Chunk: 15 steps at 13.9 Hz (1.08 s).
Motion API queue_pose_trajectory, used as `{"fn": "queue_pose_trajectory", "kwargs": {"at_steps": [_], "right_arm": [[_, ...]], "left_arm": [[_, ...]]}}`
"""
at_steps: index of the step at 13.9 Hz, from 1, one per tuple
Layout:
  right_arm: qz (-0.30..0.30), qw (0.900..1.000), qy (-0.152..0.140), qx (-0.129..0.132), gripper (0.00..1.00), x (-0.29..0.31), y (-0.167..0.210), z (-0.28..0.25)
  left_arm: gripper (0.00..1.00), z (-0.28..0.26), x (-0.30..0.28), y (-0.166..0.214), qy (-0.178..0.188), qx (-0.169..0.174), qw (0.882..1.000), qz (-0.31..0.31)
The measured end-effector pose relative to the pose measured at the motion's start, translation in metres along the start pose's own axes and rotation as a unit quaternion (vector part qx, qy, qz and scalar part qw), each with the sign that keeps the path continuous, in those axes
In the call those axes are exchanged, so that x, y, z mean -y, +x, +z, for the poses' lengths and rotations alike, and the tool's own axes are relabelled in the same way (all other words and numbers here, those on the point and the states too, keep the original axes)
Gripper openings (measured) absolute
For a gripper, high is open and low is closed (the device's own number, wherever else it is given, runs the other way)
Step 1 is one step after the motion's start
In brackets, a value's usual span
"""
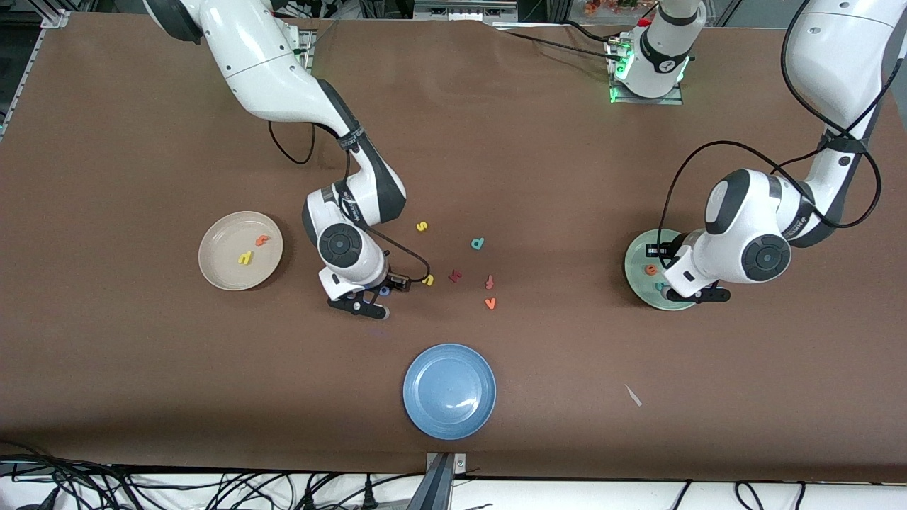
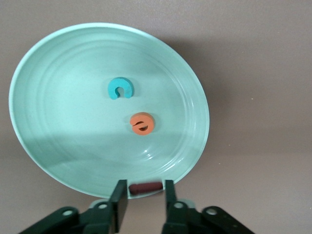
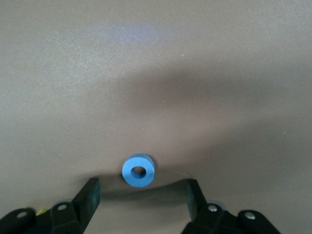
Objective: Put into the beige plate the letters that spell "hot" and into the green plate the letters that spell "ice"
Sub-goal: 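Place the red dash on the green plate while the right gripper carries the ring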
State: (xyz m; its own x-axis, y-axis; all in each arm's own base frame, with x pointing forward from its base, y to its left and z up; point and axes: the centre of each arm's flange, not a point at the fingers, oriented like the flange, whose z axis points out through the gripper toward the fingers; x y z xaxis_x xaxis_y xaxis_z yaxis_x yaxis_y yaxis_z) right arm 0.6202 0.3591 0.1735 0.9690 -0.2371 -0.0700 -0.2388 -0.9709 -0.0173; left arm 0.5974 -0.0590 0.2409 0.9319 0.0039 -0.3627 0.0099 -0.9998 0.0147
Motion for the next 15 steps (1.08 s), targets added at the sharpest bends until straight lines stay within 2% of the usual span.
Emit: {"fn": "queue_pose_trajectory", "kwargs": {"at_steps": [1,5,6,7,8,9,10,11,13,15], "right_arm": [[0.000,1.000,0.000,0.000,0.75,0.000,0.001,0.000],[-0.004,1.000,-0.001,0.001,0.72,-0.002,0.002,-0.001],[-0.005,1.000,-0.002,0.001,0.66,-0.002,0.003,-0.001],[-0.005,1.000,-0.002,0.002,0.66,-0.002,0.003,-0.001],[-0.005,1.000,-0.002,0.001,0.60,-0.002,0.003,-0.002],[-0.005,1.000,-0.001,0.000,0.47,-0.001,0.004,-0.004],[-0.005,1.000,-0.001,0.000,0.39,-0.001,0.004,-0.005],[-0.005,1.000,-0.001,0.001,0.39,-0.001,0.004,-0.005],[-0.005,1.000,-0.003,0.002,0.28,-0.002,0.005,-0.006],[-0.005,1.000,-0.003,0.003,0.25,-0.002,0.005,-0.006]], "left_arm": [[0.53,0.000,-0.002,0.000,0.000,0.000,1.000,0.002],[0.93,-0.007,0.000,-0.005,0.005,0.009,1.000,0.001],[1.00,-0.017,0.001,-0.007,0.009,0.013,1.000,-0.001],[1.00,-0.034,0.004,-0.011,0.014,0.016,1.000,-0.004],[1.00,-0.057,0.006,-0.013,0.019,0.015,1.000,-0.004],[1.00,-0.084,0.009,-0.017,0.022,0.013,1.000,-0.005],[1.00,-0.111,0.010,-0.021,0.025,0.009,1.000,-0.007],[1.00,-0.139,0.012,-0.025,0.026,0.002,1.000,-0.008],[1.00,-0.190,0.015,-0.032,0.023,-0.027,0.999,-0.008],[1.00,-0.235,0.019,-0.042,0.021,-0.064,0.998,-0.001]]}}
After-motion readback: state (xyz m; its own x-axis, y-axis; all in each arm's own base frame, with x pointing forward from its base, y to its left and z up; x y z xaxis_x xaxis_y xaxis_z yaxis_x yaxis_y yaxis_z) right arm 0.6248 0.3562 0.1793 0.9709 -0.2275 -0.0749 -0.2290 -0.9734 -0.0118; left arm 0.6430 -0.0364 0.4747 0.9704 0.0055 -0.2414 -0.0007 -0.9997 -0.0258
